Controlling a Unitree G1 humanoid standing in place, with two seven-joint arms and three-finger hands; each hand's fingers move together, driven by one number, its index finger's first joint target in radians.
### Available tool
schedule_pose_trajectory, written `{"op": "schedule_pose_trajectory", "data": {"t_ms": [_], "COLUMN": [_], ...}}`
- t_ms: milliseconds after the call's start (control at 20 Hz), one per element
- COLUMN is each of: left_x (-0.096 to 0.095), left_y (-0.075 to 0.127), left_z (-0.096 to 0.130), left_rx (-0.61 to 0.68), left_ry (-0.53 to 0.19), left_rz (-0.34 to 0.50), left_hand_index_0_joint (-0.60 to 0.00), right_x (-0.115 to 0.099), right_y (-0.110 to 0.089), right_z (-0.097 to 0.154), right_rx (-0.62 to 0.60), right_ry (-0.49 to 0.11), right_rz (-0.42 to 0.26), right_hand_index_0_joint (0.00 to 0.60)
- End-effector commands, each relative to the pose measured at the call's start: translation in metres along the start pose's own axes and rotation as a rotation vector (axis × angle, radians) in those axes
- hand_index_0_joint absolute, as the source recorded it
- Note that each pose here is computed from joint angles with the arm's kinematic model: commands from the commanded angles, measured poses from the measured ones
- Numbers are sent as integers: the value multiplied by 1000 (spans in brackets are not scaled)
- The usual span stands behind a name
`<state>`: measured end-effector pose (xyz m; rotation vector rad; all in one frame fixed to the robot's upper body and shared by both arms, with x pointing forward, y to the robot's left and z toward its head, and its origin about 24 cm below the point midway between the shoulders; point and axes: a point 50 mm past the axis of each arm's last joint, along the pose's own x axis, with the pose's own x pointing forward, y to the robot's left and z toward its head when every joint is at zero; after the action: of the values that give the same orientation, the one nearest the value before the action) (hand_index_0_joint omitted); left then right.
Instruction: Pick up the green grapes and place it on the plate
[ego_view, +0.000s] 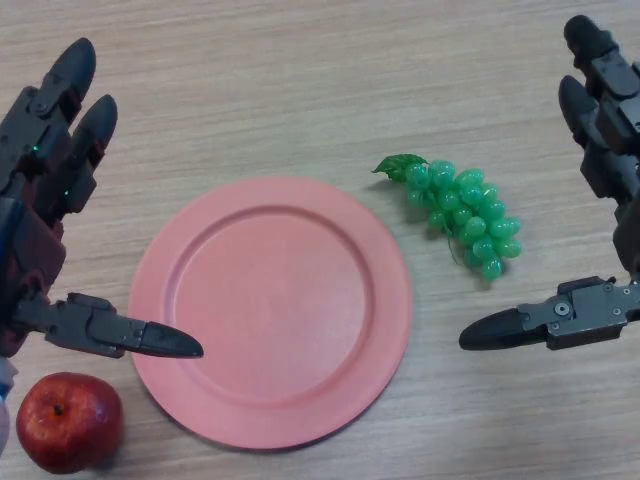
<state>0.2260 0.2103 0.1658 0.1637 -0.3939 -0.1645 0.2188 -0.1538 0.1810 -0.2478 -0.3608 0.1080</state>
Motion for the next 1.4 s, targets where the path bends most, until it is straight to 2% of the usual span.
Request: {"op": "schedule_pose_trajectory", "data": {"t_ms": [50,350,550,800,1000,1300,1350,1400], "left_x": [-4,-3,-4,-3,-7,-9,-9,-9], "left_y": [19,21,21,20,24,29,29,29], "left_z": [29,28,27,30,31,33,33,33], "left_rx": [100,107,111,119,121,118,118,117], "left_ry": [-173,-170,-176,-182,-191,-198,-198,-199], "left_rz": [64,74,81,71,87,115,115,115], "left_hand_index_0_joint": [0,0,0,0,0,0,0,0], "right_x": [-1,7,30,62,79,105,106,107], "right_y": [-4,0,6,20,30,28,28,27], "right_z": [29,25,11,-18,-42,-73,-74,-76], "right_rx": [-38,-47,-96,-183,-309,-367,-368,-373], "right_ry": [-220,-206,-180,-127,-122,-67,-66,-60], "right_rz": [-60,-54,-39,-33,7,6,6,4], "right_hand_index_0_joint": [0,0,0,0,0,0,50,200]}}
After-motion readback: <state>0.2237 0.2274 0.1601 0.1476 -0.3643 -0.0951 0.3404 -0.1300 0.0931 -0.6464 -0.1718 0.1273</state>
